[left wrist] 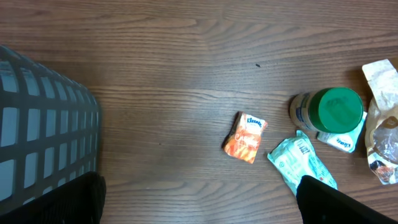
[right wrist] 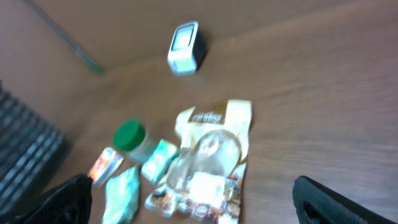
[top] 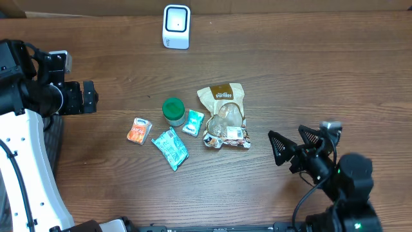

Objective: Scan the item barcode
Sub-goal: 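Reach the right gripper toward the Pantree bag on the table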

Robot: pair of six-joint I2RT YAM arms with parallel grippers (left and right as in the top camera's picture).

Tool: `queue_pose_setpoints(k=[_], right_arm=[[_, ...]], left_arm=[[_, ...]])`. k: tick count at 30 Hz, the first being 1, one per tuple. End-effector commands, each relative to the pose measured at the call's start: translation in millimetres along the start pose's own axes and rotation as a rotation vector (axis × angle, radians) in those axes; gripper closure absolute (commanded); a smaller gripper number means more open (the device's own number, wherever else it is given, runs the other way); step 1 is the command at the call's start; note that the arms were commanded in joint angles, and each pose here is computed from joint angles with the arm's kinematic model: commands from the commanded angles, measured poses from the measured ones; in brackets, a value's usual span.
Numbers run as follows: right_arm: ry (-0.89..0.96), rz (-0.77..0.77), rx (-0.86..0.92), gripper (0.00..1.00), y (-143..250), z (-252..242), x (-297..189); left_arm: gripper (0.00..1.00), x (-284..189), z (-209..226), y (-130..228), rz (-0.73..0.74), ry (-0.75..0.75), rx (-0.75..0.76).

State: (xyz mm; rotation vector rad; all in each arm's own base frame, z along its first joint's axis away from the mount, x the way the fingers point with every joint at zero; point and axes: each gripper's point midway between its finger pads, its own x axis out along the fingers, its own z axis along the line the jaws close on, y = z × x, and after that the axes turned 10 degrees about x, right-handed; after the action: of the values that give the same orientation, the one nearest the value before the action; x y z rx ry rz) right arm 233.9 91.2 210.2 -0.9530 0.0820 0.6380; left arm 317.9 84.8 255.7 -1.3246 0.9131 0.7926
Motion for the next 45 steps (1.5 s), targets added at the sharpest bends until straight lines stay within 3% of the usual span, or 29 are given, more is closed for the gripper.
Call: queue_pose_setpoints(k=[1, 7, 18, 27, 34, 37, 42, 45], right_arm=[[-0.073, 0.106, -0.039, 0.00, -4, 25, 1], [-0.147, 0.289, -0.054, 0.00, -4, 48, 8], [-0.030, 0.632, 0.017, 0.00, -6, 41, 30], [-0.083, 0.803, -0.020, 0.00, 26, 59, 75], [-0.144, 0.799, 0.046, 0.00, 44, 88, 123], [-0.155, 0.816, 0.036, 0.11, 57, 93, 138], [-0.006, 0.818, 0.117, 0.26, 79, 82, 162], [0.055, 0.810, 0.136, 0.29, 93, 82, 174]], left_arm=[[0.00, 0, 3, -2, -0.001, -0.009, 0.022], [0.00, 0, 3, -2, -0.001, -0.009, 0.023], [0.00, 0, 3, -2, -0.001, -0.009, 0.022], [0.00, 0, 3, -2, -0.001, -0.009, 0.022], [0.00, 0, 3, -2, -0.001, -0.008, 0.022], [0.01, 0, 3, -2, -0.001, -0.009, 0.022], [0.00, 0, 3, -2, -0.001, -0.009, 0.022], [0.00, 0, 3, -2, -0.001, -0.009, 0.022]])
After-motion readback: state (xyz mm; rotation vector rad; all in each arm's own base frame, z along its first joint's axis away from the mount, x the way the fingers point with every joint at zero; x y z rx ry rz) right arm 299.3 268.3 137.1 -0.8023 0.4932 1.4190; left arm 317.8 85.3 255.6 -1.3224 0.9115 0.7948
